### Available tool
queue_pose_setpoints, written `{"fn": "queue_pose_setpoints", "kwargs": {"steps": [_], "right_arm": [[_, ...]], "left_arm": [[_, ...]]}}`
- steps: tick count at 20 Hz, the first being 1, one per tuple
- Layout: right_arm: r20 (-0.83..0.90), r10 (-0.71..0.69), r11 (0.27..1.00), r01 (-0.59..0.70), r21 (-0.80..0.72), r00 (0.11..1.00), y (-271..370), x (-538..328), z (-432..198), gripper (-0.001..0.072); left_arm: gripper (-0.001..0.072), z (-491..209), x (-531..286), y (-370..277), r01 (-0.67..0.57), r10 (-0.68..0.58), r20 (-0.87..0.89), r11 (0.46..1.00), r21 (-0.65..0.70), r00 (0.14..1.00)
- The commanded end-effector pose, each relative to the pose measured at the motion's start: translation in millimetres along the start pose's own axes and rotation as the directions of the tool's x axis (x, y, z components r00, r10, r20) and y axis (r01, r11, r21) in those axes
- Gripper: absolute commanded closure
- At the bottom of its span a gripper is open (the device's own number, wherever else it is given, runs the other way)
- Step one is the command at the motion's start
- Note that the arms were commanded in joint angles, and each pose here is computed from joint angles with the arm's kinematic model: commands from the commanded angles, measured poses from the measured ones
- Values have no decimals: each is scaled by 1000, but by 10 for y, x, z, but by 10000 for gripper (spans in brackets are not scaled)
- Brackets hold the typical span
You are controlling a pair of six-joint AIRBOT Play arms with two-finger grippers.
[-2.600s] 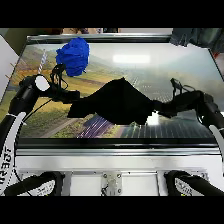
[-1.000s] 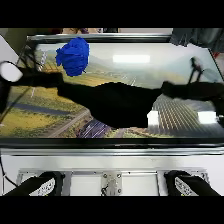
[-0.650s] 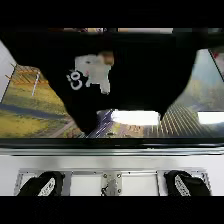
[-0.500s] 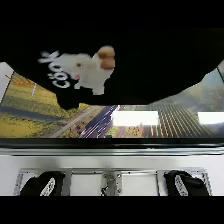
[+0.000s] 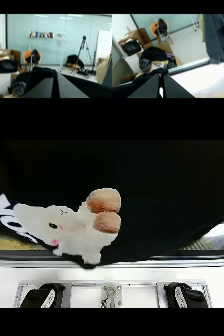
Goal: Fold the clothes and pants, and hang the long-sleeved shirts on hangers.
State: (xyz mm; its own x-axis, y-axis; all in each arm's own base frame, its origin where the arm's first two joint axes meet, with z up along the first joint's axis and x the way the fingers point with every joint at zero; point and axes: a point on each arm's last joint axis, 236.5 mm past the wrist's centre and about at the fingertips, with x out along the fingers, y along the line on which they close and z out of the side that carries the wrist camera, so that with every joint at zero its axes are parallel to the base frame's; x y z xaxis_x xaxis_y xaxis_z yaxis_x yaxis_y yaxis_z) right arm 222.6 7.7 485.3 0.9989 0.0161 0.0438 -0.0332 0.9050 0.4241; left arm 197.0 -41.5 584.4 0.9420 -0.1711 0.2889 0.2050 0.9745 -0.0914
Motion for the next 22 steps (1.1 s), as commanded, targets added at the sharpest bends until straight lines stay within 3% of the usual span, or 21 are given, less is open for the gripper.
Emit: {"fn": "queue_pose_setpoints", "kwargs": {"steps": [1,5,8,11,14,15,16,17,18,20,21,22], "right_arm": [[-147,28,997,-18,70,989,-107,537,-314,699],[-473,-33,992,87,92,880,-723,1658,-1335,699],[-660,-27,991,106,80,751,-1042,2513,-2477,699],[-686,-23,978,159,136,728,-1326,3193,-3312,699],[-660,-18,958,201,203,751,-1520,3559,-3729,686],[-664,-21,955,211,208,748,-1566,3592,-3808,537],[-668,-24,957,210,200,743,-1598,3596,-3842,293],[-671,-24,966,189,175,741,-1602,3584,-3830,108],[-671,-22,979,151,136,741,-1586,3548,-3765,64],[-665,-23,994,86,62,747,-1528,3419,-3499,64],[-666,-27,998,56,21,745,-1485,3304,-3338,88],[-675,-41,999,29,-30,736,-1441,3162,-3217,167]], "left_arm": [[699,-752,613,238,-29,22,-214,999,-32,977],[699,-2562,1492,710,-115,42,-560,989,-95,827],[699,-3869,1938,855,-146,25,-700,983,-114,713],[699,-4800,2291,916,-137,13,-762,986,-100,648],[697,-5413,2466,978,-151,-1,-817,983,-107,577],[509,-5541,2478,985,-155,-7,-833,982,-111,553],[151,-5634,2466,979,-154,-15,-852,982,-112,524],[30,-5672,2446,969,-150,-23,-867,982,-112,498],[31,-5661,2409,986,-150,-26,-880,983,-110,474],[32,-5504,2270,1084,-162,-26,-905,981,-104,425],[32,-5420,2143,1155,-175,-23,-919,979,-99,394],[33,-5362,1961,1265,-199,-11,-935,976,-87,355]]}}
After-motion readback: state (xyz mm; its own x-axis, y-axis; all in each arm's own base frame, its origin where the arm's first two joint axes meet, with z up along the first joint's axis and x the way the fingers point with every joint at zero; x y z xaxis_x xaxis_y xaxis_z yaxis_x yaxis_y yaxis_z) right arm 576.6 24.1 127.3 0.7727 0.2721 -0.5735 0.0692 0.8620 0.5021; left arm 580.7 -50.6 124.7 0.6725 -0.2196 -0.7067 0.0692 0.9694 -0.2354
